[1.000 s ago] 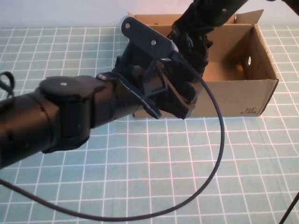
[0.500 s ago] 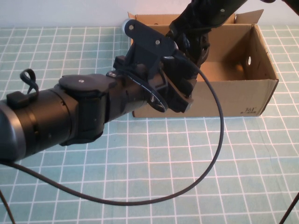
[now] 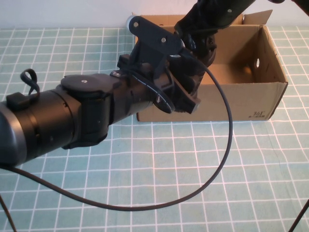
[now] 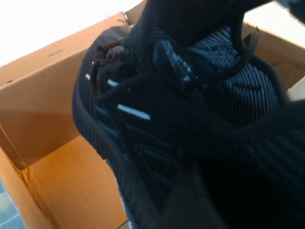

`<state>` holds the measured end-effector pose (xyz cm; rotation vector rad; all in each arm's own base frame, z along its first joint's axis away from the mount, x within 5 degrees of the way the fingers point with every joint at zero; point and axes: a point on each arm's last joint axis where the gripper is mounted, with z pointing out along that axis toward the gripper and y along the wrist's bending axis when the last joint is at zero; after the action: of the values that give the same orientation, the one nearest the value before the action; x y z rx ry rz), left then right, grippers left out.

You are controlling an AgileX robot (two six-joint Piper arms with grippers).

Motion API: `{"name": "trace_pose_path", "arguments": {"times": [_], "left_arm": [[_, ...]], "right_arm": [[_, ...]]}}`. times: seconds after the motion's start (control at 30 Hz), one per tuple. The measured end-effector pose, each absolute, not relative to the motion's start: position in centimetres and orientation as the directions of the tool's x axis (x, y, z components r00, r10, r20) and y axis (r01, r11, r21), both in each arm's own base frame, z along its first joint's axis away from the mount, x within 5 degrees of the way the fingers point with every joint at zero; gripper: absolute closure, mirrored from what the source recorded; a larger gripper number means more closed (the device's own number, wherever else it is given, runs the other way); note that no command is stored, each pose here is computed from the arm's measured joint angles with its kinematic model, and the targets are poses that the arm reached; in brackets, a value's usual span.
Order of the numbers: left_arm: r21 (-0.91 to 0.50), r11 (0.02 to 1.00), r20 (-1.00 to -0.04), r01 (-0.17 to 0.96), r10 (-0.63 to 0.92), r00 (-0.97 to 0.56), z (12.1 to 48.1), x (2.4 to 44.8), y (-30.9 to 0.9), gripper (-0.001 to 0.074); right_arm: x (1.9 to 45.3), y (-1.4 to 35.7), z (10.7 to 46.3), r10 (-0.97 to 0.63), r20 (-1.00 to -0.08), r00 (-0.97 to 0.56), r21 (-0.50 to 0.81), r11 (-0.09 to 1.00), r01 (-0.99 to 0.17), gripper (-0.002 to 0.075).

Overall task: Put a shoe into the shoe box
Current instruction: Hand over the shoe, then place the shoe in the shoe box

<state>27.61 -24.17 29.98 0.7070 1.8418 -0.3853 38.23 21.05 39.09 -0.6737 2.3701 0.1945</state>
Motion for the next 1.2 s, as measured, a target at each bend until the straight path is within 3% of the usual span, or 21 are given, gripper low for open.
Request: {"name": "trace_pose_path", "arguments": {"times": [0.13,0.43,0.67,0.9,0.97,1.07,1.2], "left_arm": [[0.073,0.771,-0.925,0.632,0.289,-0.247,30.0,27.6,-24.2,0.0417],[0.125,0.786,-0.918,0.605,0.323,-0.23,29.9,27.9,-23.8,0.0671],[0.164,0.773,-0.912,0.612,0.356,-0.205,29.9,27.9,-23.8,0.0684],[0.178,0.744,-0.913,0.644,0.369,-0.176,30.1,28.5,-23.3,0.0687],[0.158,0.728,-0.924,0.667,0.347,-0.16,30.6,29.0,-23.0,0.0687],[0.13,0.693,-0.941,0.709,0.311,-0.131,31.4,30.2,-21.7,0.0687],[0.109,0.659,-0.959,0.744,0.266,-0.096,32.5,32.2,-19.2,0.0687]], "right_arm": [[38.2,21.0,39.1,-0.418,-0.63,-0.654,-0.034,0.857,-0.515,0.0729],[38.1,21.0,39.0,-0.423,-0.621,-0.659,-0.035,0.856,-0.516,0.0729],[37.9,20.8,38.8,-0.441,-0.585,-0.68,-0.039,0.854,-0.519,0.0713],[37.7,20.8,38.8,-0.445,-0.573,-0.688,-0.034,0.852,-0.523,0.0446],[37.7,20.7,38.8,-0.431,-0.573,-0.697,-0.03,0.861,-0.508,0.0417],[37.5,20.4,39.3,-0.407,-0.582,-0.704,-0.033,0.877,-0.48,0.0451],[36.1,19.5,41.7,-0.374,-0.627,-0.684,-0.029,0.888,-0.459,0.0578]]}}
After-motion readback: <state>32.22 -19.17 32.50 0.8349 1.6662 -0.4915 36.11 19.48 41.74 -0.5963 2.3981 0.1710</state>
